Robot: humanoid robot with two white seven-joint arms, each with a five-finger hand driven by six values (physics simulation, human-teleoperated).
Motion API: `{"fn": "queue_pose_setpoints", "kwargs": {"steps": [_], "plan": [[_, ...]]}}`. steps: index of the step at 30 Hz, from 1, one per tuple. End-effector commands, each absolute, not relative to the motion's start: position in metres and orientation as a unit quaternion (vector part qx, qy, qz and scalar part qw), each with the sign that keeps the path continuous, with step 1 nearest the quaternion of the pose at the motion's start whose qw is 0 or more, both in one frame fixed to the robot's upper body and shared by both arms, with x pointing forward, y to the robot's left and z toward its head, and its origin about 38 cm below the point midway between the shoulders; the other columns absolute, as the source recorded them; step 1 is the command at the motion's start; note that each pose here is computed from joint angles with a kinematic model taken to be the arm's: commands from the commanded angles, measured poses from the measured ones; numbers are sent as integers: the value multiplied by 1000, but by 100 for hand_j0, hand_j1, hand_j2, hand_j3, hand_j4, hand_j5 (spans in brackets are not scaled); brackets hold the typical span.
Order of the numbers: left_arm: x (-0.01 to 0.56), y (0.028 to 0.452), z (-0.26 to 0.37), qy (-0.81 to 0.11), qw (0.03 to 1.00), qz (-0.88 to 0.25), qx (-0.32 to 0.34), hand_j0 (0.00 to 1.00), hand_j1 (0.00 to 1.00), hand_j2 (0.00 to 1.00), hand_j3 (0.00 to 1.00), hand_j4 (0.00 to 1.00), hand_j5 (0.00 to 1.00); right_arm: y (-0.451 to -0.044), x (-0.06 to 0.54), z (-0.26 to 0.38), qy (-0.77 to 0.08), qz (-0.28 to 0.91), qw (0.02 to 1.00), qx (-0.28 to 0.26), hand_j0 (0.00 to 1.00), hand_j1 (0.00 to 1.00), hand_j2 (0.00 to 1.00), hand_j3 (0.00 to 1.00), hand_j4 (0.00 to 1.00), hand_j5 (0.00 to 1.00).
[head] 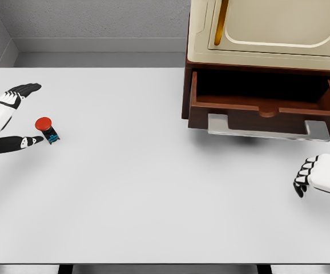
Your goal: Put the switch into the drawer with left arm, and close the drawer with right arm
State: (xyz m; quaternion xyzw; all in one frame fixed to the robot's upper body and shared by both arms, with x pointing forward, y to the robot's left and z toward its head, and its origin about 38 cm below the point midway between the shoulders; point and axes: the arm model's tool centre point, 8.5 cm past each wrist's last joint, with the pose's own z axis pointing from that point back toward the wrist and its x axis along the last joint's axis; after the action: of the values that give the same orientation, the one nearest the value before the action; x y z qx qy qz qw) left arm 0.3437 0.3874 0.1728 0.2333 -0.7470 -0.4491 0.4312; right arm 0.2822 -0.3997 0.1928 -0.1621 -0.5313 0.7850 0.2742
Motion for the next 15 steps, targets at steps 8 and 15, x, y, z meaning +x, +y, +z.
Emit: {"fn": "queue_pose_setpoints", "kwargs": {"steps": [8,15], "plan": [[343,385,175,-756,428,-439,229,100,100,100,100,100,100,-399,285,197,-535,782,274,-165,35,35,35,35,35,35],[339,379,171,-792,463,-386,99,100,100,100,100,100,100,-400,290,200,-517,795,270,-168,35,35,35,35,35,35]]}}
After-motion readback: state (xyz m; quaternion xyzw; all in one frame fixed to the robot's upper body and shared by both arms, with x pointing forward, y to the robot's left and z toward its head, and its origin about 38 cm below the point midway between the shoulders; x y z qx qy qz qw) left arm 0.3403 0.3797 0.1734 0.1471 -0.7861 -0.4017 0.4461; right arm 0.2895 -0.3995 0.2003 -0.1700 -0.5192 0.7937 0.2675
